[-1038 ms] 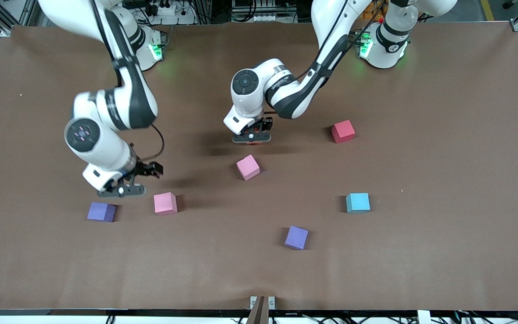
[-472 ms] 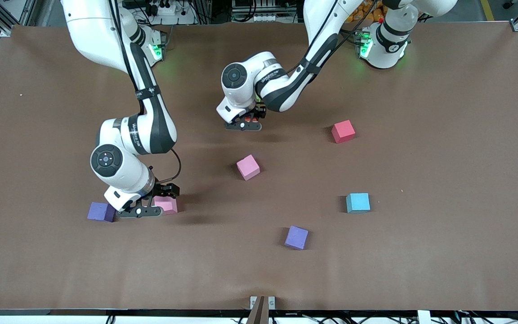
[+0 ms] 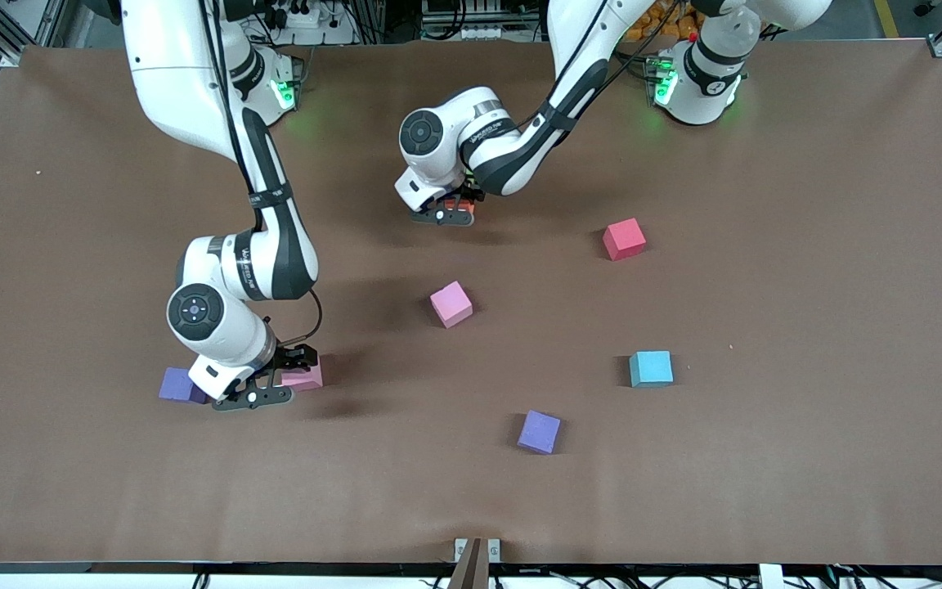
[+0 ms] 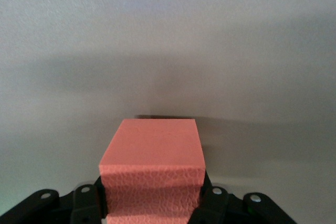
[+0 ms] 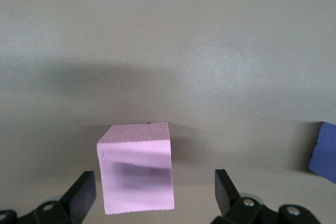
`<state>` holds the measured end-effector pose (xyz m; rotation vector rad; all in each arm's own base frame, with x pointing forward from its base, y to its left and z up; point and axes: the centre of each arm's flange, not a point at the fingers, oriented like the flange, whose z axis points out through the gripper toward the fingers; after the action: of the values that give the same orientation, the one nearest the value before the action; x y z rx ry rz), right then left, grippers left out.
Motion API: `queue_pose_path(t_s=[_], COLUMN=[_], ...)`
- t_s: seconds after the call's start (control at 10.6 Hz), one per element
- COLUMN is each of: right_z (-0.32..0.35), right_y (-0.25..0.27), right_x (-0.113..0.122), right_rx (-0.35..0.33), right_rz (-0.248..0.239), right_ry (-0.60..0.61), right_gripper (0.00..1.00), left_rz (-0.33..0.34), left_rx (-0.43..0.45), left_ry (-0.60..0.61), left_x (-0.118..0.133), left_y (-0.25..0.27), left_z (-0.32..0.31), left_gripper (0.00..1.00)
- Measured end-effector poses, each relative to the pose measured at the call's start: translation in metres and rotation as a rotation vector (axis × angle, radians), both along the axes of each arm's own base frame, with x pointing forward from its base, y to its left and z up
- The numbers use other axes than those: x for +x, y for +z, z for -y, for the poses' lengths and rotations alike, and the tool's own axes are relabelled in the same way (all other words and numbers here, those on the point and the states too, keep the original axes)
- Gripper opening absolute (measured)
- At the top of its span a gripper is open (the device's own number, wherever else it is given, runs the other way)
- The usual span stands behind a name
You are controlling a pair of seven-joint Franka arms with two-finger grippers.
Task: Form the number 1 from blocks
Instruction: 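Grasp the light pink cube with the right gripper while the left holds orange, then place the orange cube against the green with the left gripper while the right lifts pink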
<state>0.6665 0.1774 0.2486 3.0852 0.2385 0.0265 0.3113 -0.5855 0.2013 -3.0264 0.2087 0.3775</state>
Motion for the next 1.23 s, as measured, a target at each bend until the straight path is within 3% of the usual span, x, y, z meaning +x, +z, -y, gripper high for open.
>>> queue_pose_path(t_s=[0.66,0.94,1.23], right_z=[-0.011,0.01,0.026], right_y=[-0.043,-0.047,-0.042], right_x=[-0.003,0.005,0.011], right_rx=[-0.02,-0.005,0.012], right_rz=[0.007,0.004,-0.016], right_ry=[0.026,0.006,-0.009], right_gripper=[0.99,0.59,0.59], left_rz=[0.008,0.006,0.009], left_rx=[-0.049,-0.048,-0.052], left_ry=[-0.026,-0.045,-0.053], left_x=[-0.03,-0.036,-0.033], left_y=[-0.008,-0.007,-0.003], left_z=[-0.005,-0.009,-0.013], left_gripper=[0.61,0.61,0.61])
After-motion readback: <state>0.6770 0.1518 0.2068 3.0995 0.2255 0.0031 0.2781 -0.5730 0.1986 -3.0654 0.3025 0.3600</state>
